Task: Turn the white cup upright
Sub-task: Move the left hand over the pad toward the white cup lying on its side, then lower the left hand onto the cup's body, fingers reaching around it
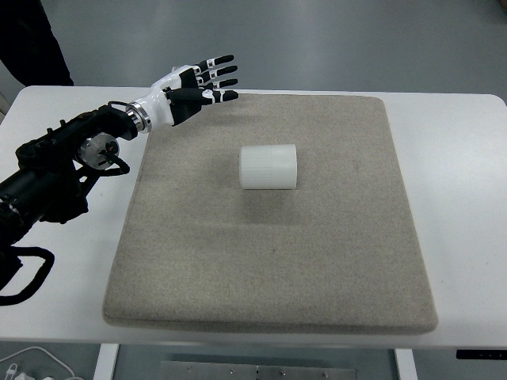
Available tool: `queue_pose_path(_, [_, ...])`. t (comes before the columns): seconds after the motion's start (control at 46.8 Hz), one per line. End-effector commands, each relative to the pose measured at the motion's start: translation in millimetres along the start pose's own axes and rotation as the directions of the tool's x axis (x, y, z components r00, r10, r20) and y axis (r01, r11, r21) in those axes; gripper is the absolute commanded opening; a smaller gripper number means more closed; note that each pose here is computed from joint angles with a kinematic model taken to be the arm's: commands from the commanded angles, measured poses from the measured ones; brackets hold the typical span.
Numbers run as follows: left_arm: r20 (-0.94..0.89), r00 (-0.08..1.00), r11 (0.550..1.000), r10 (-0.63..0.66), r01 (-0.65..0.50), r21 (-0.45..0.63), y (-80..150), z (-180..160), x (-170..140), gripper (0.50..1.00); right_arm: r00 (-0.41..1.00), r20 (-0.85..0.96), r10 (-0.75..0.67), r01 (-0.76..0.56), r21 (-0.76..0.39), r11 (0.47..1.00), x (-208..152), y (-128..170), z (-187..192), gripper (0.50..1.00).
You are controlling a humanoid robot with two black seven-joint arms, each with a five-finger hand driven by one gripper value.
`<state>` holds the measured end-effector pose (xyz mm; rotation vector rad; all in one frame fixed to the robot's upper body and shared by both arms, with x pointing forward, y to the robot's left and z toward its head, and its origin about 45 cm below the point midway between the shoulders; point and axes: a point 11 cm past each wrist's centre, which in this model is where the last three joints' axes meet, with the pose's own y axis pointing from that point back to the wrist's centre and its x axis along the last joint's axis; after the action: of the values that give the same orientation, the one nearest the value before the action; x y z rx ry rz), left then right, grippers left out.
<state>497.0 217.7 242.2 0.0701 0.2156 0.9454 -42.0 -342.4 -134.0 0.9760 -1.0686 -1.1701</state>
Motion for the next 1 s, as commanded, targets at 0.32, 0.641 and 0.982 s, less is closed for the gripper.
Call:
queue_pose_path(0.32, [0.518, 0.841, 0.982, -0.158, 0.08, 0.169, -5.8, 38.6, -34.5, 0.992, 1.0, 0.0, 0.0, 0.0, -0.001, 1.0, 0.0, -0.1, 0.6, 0.93])
queue_pose_path(0.641, [0.673, 0.676, 0.937, -0.3, 0.076, 0.341, 1.0, 56.1, -59.1, 0.988, 1.0, 0.0, 0.0, 0.0, 0.001, 1.0, 0.0, 0.1, -0.3, 0.93])
queue_pose_path(0.982, [0.787, 0.467, 0.901, -0.402, 0.047, 0.432, -1.8, 49.2, -87.5, 0.975, 1.0, 0.0, 0.0, 0.0, 0.001, 1.0, 0.0, 0.1, -0.3, 0.93])
